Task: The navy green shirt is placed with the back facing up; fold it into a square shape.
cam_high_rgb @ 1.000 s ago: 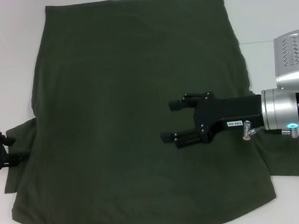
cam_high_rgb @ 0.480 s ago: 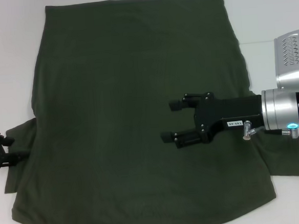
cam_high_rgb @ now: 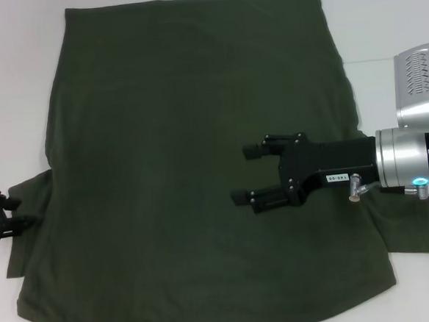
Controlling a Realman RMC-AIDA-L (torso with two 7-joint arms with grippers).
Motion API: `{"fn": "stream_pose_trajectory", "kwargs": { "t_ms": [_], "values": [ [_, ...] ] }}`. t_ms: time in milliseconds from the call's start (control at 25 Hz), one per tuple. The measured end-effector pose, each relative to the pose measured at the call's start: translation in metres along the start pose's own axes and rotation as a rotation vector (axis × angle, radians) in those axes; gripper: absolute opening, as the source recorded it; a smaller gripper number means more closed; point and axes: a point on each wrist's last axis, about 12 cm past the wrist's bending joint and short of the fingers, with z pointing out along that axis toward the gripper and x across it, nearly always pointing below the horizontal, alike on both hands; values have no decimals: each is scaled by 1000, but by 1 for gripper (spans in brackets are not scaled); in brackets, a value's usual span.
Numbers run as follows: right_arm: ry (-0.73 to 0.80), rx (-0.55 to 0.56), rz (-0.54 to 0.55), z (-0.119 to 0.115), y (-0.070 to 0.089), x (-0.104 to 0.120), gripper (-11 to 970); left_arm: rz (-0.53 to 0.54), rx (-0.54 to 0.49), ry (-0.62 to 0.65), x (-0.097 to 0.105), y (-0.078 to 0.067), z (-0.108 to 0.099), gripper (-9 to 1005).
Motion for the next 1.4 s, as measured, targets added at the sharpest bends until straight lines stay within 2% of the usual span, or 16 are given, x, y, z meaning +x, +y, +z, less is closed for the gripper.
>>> {"fn": "stream_pose_trajectory", "kwargs": {
  "t_ms": [1400],
  "values": [
    [-15,5,2,0,-3,-6,946,16,9,21,-4,0,1,413]
  ]
}}
